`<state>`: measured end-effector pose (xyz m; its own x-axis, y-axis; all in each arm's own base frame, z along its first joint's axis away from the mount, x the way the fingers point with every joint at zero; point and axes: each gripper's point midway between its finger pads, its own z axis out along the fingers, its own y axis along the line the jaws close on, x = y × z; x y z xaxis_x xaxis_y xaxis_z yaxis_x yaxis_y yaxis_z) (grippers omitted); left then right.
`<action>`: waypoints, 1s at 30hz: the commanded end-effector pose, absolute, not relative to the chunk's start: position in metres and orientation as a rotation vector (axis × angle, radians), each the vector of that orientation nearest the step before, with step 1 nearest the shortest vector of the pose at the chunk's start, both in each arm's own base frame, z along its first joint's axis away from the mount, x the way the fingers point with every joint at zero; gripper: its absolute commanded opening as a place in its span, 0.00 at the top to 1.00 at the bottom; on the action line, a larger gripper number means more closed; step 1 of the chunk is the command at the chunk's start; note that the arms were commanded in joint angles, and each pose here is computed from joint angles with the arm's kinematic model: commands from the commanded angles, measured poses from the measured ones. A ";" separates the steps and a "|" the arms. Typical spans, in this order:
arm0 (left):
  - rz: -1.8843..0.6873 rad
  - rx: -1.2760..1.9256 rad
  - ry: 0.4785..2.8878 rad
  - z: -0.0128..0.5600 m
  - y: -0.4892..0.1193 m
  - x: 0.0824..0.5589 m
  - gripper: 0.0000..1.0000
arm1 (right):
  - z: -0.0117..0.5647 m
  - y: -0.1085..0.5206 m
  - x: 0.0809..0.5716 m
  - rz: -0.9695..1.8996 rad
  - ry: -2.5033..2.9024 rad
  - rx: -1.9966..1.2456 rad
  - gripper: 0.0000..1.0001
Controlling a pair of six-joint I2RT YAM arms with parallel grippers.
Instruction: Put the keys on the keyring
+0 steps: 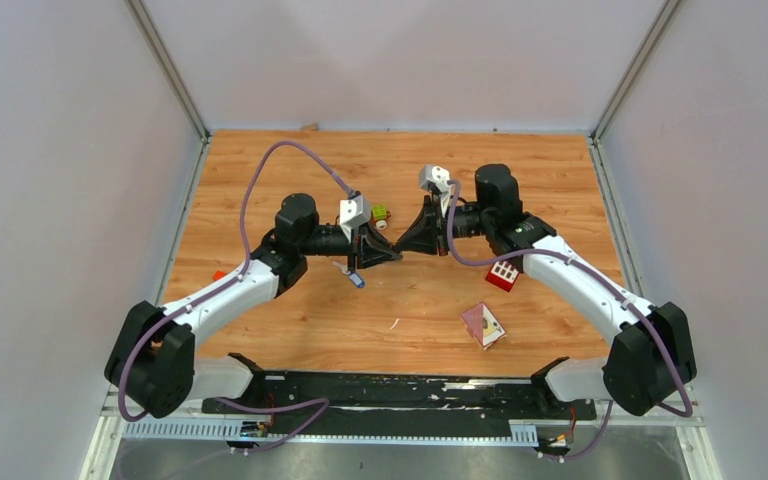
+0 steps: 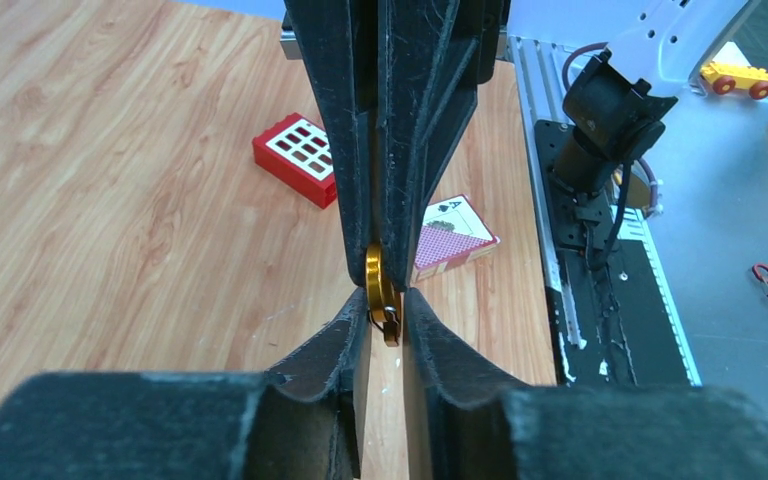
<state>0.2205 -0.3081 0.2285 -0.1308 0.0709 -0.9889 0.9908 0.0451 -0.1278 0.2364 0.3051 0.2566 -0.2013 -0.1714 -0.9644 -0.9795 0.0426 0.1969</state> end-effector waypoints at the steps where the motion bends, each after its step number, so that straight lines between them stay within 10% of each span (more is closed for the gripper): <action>1: -1.252 1.179 1.324 0.239 -0.312 0.219 0.78 | 0.271 0.305 0.238 1.232 1.440 -1.211 1.00; 13: -1.239 1.202 1.342 0.229 -0.309 0.216 0.70 | 0.277 0.302 0.238 1.232 1.427 -1.203 1.00; 22: -1.235 1.196 1.347 0.229 -0.309 0.217 0.99 | 0.275 0.301 0.237 1.243 1.434 -1.201 1.00; 30: -1.251 1.220 1.361 0.228 -0.308 0.211 1.00 | 0.272 0.301 0.235 1.247 1.416 -1.224 0.91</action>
